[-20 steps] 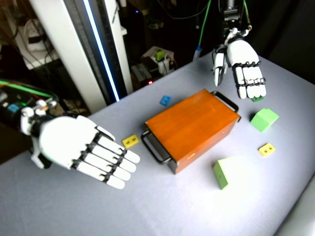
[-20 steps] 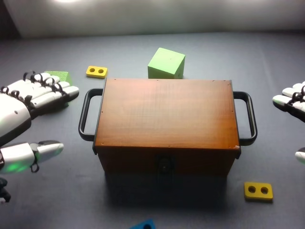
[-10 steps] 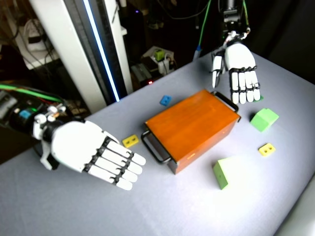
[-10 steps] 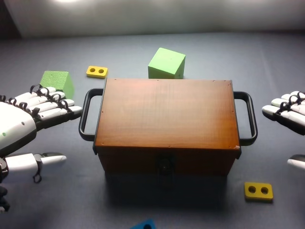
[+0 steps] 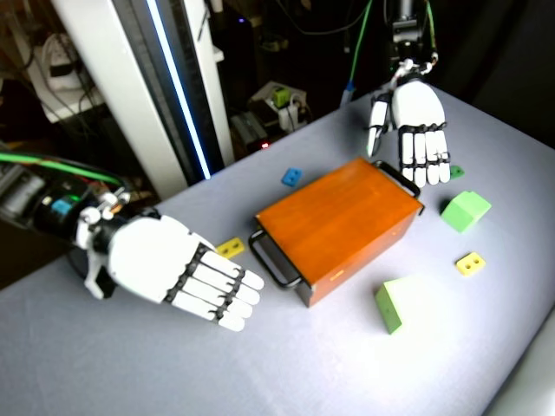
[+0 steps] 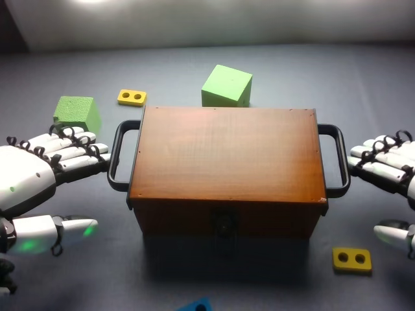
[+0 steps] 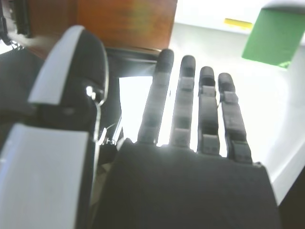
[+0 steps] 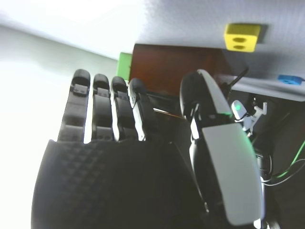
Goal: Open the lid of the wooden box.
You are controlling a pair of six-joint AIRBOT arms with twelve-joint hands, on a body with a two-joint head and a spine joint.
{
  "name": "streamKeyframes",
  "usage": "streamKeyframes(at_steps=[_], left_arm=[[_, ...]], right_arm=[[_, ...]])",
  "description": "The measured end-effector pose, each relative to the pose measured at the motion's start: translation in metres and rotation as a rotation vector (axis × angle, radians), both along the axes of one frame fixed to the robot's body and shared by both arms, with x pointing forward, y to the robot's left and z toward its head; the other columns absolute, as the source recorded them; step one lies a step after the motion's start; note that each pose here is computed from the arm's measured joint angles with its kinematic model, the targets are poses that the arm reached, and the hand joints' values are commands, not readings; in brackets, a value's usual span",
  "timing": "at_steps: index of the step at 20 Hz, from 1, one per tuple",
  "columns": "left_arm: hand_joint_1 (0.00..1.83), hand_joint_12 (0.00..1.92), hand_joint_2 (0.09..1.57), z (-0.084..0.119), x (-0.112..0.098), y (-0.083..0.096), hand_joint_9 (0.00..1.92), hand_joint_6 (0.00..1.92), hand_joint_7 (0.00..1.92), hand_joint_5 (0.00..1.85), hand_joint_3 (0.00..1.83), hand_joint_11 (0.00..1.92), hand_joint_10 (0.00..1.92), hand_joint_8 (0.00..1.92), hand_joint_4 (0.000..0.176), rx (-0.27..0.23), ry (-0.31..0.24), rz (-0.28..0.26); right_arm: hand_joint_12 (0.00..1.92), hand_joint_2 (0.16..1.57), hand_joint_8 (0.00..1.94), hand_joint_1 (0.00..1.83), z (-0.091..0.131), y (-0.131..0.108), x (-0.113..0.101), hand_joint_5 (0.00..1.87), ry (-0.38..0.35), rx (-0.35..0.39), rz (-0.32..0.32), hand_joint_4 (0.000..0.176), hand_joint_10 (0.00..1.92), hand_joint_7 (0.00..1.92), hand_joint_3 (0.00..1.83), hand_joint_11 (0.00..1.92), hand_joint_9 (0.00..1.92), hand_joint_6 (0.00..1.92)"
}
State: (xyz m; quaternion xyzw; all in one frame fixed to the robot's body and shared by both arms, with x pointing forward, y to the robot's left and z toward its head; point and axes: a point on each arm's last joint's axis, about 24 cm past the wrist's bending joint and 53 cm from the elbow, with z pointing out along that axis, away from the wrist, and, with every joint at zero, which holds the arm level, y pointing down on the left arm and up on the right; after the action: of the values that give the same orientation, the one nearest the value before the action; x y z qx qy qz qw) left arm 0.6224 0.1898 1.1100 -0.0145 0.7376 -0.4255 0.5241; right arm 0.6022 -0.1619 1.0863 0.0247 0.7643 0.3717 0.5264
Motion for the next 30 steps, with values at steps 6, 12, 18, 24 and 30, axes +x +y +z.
streamKeyframes(at_steps=[6, 12, 18, 24, 30], left_arm=[[0.3, 0.0, 1.32, -0.003, 0.001, 0.0, 0.0, 0.0, 0.11, 0.17, 0.0, 0.0, 0.0, 0.0, 0.0, -0.004, 0.012, 0.003], [0.32, 0.0, 1.31, -0.007, 0.0, -0.002, 0.0, 0.0, 0.08, 0.14, 0.0, 0.0, 0.0, 0.0, 0.0, -0.003, 0.024, -0.002], [0.35, 0.0, 1.31, -0.013, 0.0, -0.001, 0.0, 0.0, 0.02, 0.06, 0.0, 0.0, 0.0, 0.0, 0.0, 0.015, 0.043, 0.001], [0.34, 0.0, 1.31, -0.021, -0.002, -0.004, 0.0, 0.01, 0.0, 0.05, 0.0, 0.0, 0.0, 0.0, 0.0, 0.034, 0.057, -0.014], [0.35, 0.0, 1.31, -0.027, -0.003, -0.008, 0.0, 0.0, 0.0, 0.0, 0.0, 0.0, 0.0, 0.0, 0.0, 0.025, 0.077, -0.028]], right_arm=[[0.0, 1.39, 0.0, 0.6, -0.009, 0.005, 0.0, 0.04, 0.023, -0.013, 0.015, 0.0, 0.0, 0.0, 0.0, 0.0, 0.0, 0.0], [0.0, 1.38, 0.0, 0.64, -0.011, 0.015, -0.001, 0.04, 0.028, -0.014, 0.037, 0.0, 0.0, 0.0, 0.0, 0.0, 0.0, 0.0], [0.0, 1.38, 0.0, 0.65, -0.015, 0.013, 0.0, 0.04, 0.037, -0.031, 0.04, 0.0, 0.0, 0.0, 0.0, 0.0, 0.0, 0.01], [0.0, 1.38, 0.0, 0.65, -0.017, 0.013, -0.001, 0.05, 0.04, -0.039, 0.045, 0.0, 0.0, 0.0, 0.0, 0.0, 0.0, 0.01], [0.0, 1.37, 0.0, 0.72, -0.017, 0.013, -0.001, 0.05, 0.042, -0.04, 0.046, 0.0, 0.0, 0.0, 0.0, 0.0, 0.0, 0.0]])
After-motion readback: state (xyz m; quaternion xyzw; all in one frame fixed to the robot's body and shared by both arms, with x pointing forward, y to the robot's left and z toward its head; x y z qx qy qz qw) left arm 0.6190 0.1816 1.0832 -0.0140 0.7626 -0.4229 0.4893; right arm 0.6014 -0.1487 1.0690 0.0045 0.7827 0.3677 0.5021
